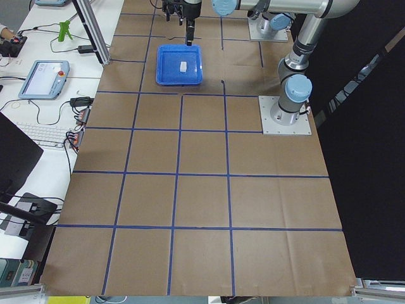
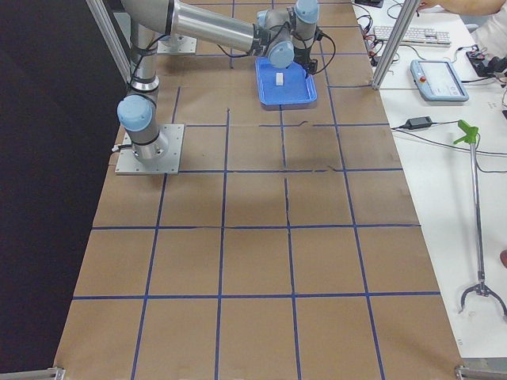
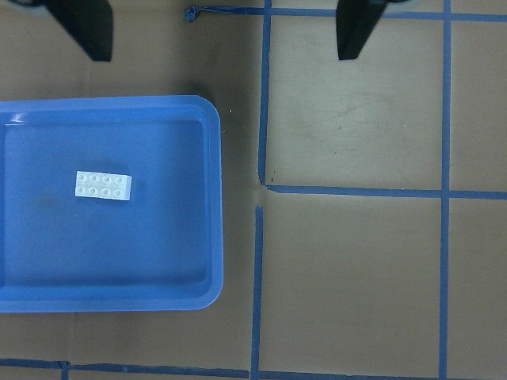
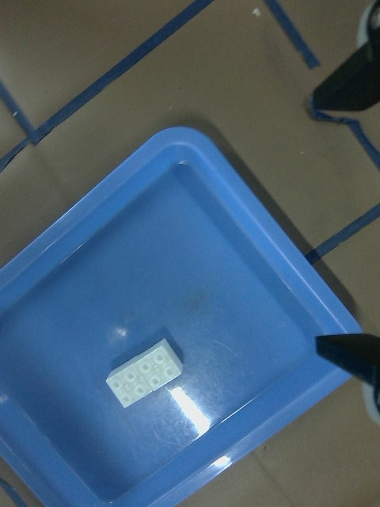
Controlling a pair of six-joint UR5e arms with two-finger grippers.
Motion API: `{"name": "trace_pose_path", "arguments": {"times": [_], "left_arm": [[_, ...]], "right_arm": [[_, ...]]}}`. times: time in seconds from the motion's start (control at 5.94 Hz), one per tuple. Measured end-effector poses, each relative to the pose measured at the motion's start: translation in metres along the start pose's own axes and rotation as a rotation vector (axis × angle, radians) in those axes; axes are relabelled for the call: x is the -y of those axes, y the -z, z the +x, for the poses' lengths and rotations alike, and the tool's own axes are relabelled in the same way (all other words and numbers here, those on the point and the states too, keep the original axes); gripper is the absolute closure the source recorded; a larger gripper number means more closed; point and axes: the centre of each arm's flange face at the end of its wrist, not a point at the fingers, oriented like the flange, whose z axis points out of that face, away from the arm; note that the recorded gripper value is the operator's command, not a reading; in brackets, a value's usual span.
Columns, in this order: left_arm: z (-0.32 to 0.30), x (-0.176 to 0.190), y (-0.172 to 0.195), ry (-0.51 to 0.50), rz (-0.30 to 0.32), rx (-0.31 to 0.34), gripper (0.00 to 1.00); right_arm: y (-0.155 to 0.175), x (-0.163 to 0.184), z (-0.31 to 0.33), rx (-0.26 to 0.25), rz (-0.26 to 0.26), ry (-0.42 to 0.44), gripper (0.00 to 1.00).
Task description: Assemble white blocks and place on blue tray
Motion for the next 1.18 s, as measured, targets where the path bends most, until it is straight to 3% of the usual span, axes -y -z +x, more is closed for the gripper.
{"name": "trace_pose_path", "arguments": {"times": [0.34,0.84,1.01,1.18], "left_arm": [[0.000,0.000,0.000,0.000,-0.001,0.000,0.01],[0.000,0.000,-0.001,-0.001,-0.002,0.000,0.01],[0.000,0.000,-0.001,-0.001,-0.002,0.000,0.01],[0.000,0.000,-0.002,-0.001,-0.001,0.000,0.01]], "right_arm": [[0.065,-0.028,-0.004,-0.049,-0.074,-0.365,0.00],[0.114,-0.056,-0.036,-0.084,-0.174,-0.861,0.00],[0.123,-0.064,-0.044,-0.104,-0.194,-0.945,0.00],[0.130,-0.069,-0.049,-0.128,-0.201,-0.967,0.00]]}}
